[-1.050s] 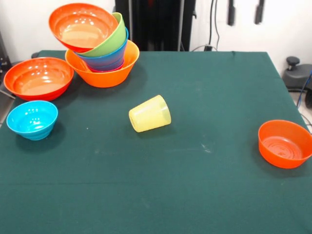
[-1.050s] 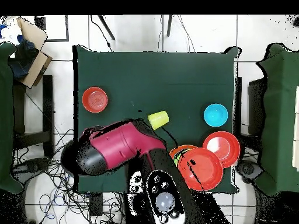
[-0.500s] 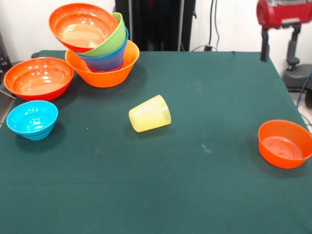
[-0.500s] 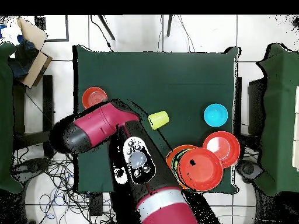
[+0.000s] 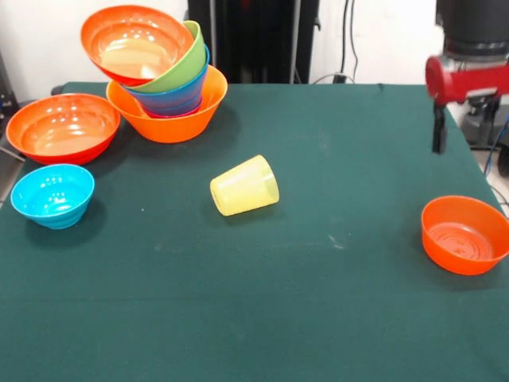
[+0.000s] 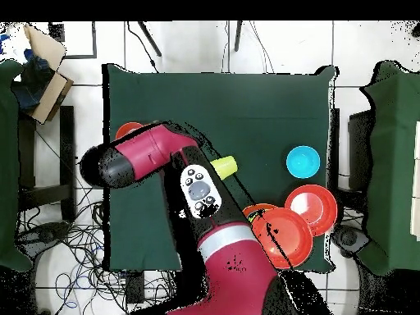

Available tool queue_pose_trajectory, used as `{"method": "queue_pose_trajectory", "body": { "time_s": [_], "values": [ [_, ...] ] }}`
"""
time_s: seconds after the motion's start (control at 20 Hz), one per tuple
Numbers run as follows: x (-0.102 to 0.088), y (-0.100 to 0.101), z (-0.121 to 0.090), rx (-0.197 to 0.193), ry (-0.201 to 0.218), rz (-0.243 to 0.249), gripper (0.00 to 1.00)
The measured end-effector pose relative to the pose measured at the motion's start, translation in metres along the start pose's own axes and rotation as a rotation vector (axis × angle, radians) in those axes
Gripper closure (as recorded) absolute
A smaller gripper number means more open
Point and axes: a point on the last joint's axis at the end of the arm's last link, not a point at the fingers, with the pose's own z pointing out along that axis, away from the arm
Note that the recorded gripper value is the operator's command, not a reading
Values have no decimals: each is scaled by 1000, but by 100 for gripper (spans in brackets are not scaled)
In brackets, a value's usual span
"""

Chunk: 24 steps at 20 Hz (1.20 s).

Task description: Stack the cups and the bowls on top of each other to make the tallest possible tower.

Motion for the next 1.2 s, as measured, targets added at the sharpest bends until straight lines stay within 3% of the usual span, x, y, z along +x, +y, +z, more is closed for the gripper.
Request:
{"method": "queue_pose_trajectory", "body": {
  "time_s": [0.05, 0.3, 0.5, 0.6, 0.85, 0.95, 1.05, 1.2],
  "values": [
    [5, -7, 15, 11, 6, -5, 0],
    [31, -21, 48, 47, 25, -37, 0],
    [61, -33, 82, 77, 34, -77, 0],
    [66, -35, 87, 82, 37, -82, 0],
    [100, -43, 117, 117, 70, -117, 0],
    [111, -43, 126, 125, 77, -127, 0],
    [109, -43, 125, 141, 48, -146, 0],
    [110, -43, 120, 146, 42, -153, 0]
  ]
}}
